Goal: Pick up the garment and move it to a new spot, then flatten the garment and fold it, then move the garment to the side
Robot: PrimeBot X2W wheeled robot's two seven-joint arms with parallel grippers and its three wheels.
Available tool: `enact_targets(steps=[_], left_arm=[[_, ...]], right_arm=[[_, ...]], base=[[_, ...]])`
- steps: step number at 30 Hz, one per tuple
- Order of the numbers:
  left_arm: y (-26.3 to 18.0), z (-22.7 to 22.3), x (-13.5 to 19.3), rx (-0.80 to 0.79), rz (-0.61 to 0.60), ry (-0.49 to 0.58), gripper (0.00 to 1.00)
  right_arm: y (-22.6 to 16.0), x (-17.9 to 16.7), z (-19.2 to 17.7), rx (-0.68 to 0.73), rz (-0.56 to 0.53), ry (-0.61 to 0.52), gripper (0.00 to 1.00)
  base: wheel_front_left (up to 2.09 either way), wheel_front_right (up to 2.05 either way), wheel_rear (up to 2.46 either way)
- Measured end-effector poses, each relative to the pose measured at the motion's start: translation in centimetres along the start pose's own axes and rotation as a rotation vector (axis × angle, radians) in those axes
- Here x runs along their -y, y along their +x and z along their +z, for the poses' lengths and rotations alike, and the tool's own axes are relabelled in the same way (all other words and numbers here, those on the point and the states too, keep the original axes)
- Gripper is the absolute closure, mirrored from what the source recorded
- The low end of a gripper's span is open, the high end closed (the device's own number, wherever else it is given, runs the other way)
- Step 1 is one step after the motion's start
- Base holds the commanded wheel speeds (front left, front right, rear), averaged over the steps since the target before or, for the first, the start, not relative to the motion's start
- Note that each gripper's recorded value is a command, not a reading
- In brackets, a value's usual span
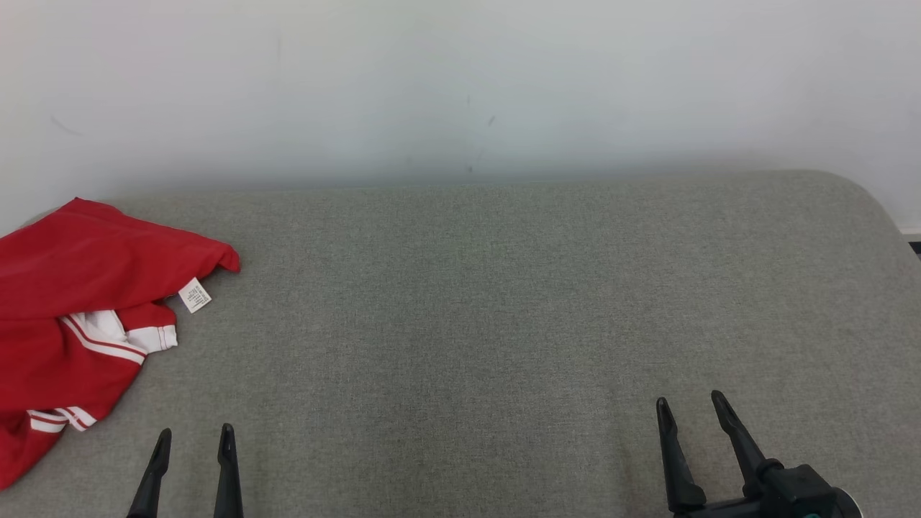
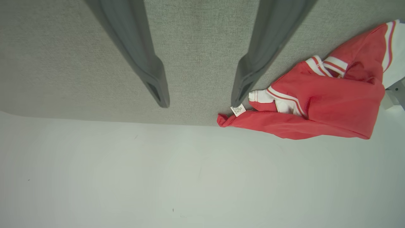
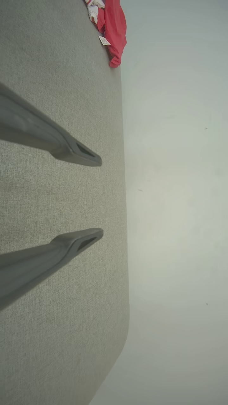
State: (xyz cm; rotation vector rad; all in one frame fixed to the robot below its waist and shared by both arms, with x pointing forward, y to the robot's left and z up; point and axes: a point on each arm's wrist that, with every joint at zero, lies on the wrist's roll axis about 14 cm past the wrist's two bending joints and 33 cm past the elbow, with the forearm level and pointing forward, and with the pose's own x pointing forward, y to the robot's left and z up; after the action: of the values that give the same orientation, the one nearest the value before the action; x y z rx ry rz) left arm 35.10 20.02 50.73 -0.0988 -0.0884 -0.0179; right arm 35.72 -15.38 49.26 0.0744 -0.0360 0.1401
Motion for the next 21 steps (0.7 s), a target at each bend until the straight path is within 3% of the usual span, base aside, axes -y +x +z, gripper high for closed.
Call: enact_targets(steps=[21], left_arm=[[-1.0,-1.6,-2.1,-0.05,0.075,0.022,0.0]], right_arm=[[-0.3,0.6,-0.2,-0.003,-0.016,-0.01,0.0]], base=[[0.0,0.0,0.0]])
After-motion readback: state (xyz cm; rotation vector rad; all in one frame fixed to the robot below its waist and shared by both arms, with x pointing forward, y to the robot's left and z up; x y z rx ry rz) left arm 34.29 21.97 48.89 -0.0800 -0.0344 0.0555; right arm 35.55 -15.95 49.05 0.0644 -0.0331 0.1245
